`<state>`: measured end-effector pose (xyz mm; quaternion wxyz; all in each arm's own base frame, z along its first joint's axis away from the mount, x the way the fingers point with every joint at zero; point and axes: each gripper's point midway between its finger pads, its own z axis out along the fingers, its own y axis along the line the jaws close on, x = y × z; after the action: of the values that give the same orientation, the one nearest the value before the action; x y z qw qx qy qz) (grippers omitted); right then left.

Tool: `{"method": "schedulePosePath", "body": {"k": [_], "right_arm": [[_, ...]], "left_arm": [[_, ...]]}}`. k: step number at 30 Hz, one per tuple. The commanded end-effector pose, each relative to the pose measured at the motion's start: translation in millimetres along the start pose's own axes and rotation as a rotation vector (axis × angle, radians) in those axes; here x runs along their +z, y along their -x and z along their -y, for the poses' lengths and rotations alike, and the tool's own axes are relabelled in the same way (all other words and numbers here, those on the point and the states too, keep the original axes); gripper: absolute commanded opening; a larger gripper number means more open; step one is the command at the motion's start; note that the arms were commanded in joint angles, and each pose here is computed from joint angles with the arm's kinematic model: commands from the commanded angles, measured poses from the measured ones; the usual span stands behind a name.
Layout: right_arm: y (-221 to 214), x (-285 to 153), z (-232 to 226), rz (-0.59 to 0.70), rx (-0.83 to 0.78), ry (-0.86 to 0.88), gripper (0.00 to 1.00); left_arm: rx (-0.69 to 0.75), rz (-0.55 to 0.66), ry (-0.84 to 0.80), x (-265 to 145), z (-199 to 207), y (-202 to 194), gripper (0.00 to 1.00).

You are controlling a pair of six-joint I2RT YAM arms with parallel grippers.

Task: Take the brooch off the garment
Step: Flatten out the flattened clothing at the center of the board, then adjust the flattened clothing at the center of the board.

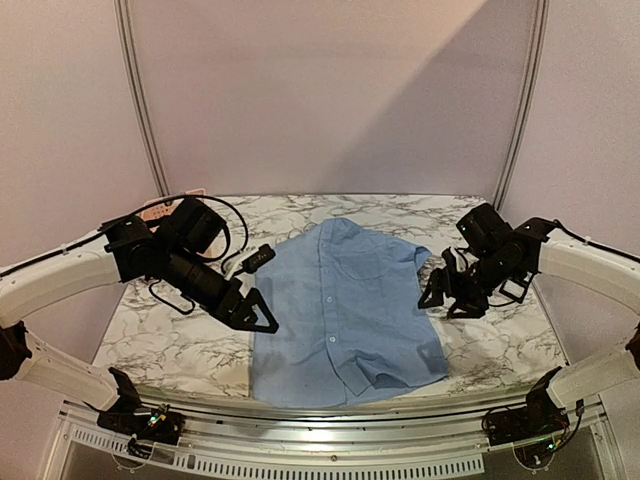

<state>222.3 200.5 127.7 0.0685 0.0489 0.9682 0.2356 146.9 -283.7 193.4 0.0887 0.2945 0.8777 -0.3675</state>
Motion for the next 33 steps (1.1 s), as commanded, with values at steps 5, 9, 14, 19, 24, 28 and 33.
{"method": "schedulePosePath", "body": {"k": [5,9,14,19,24,28,33], "right_arm": [[60,-36,-42,0.279,-0.138,0.079,0.88],[89,-40,-58,0.377,-0.158,0.114,0.96],[123,-35,-62,0.425,-0.132,0.179,0.98],[154,-23,-51,0.476,-0.1,0.172,0.99],[170,-13,-48,0.488,-0.105,0.185,0.97],[181,4,-38,0.478,-0.106,0.123,0.95],[191,19,-29,0.48,-0.092,0.073,0.92]], "left_arm": [[-0.143,0.336,0.183,-28,-59,75,0.99],[-0.271,0.427,0.159,-26,-87,95,1.0],[-0.349,0.483,0.19,-18,-114,114,1.0],[-0.432,0.484,0.27,-9,-156,117,1.0],[-0.479,0.477,0.297,1,-184,119,0.99],[-0.52,0.454,0.339,10,-207,114,0.99],[-0.549,0.44,0.417,13,-232,104,1.0]]}}
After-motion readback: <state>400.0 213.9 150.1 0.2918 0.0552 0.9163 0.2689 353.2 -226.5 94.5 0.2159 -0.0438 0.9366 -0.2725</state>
